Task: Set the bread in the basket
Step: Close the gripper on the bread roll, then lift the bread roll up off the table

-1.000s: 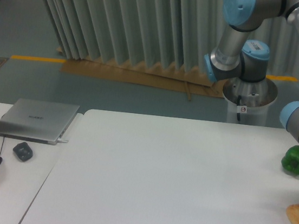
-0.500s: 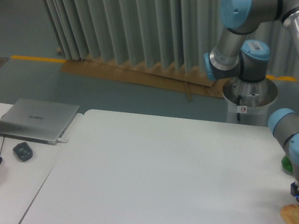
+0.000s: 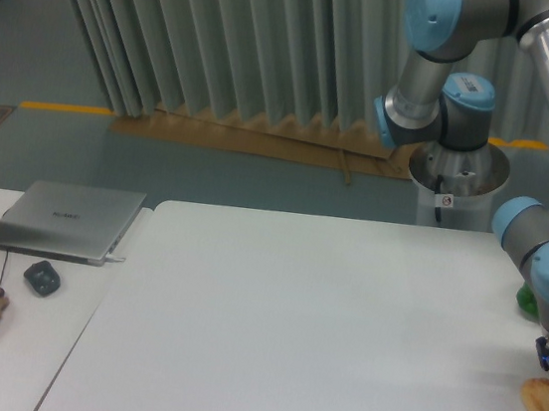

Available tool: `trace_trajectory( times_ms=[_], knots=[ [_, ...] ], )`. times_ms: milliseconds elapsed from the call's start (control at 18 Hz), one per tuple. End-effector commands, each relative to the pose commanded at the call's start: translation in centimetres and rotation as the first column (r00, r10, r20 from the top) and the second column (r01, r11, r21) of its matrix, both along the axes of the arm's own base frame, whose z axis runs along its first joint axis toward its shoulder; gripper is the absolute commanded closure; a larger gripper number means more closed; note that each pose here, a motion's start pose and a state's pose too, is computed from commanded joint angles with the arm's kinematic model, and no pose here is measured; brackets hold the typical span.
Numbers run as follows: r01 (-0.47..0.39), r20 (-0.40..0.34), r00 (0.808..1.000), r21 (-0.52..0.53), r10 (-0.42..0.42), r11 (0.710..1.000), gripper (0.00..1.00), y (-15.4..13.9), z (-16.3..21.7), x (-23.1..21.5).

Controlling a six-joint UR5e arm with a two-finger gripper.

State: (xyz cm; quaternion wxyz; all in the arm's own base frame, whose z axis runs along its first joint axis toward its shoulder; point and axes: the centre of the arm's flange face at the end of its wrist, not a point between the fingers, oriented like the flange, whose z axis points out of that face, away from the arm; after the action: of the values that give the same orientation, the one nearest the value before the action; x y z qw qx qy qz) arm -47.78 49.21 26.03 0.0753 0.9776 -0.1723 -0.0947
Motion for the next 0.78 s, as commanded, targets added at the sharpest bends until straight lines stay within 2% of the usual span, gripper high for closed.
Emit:
trace_trajectory(
  times_ms=[111, 222, 778],
  knots=[
    [-0.030, 0.077, 0.997, 0.066, 0.025, 0.997, 0.76, -1.4, 1.7, -0.4],
    [-0.037, 0.117, 0.993, 0.071, 0.029, 0.997, 0.76, -2.6, 4.5, 0.6],
    [-0.042, 0.204, 0.978, 0.049, 0.031, 0.998, 0.75, -4.7, 9.8, 4.0]
  ],
)
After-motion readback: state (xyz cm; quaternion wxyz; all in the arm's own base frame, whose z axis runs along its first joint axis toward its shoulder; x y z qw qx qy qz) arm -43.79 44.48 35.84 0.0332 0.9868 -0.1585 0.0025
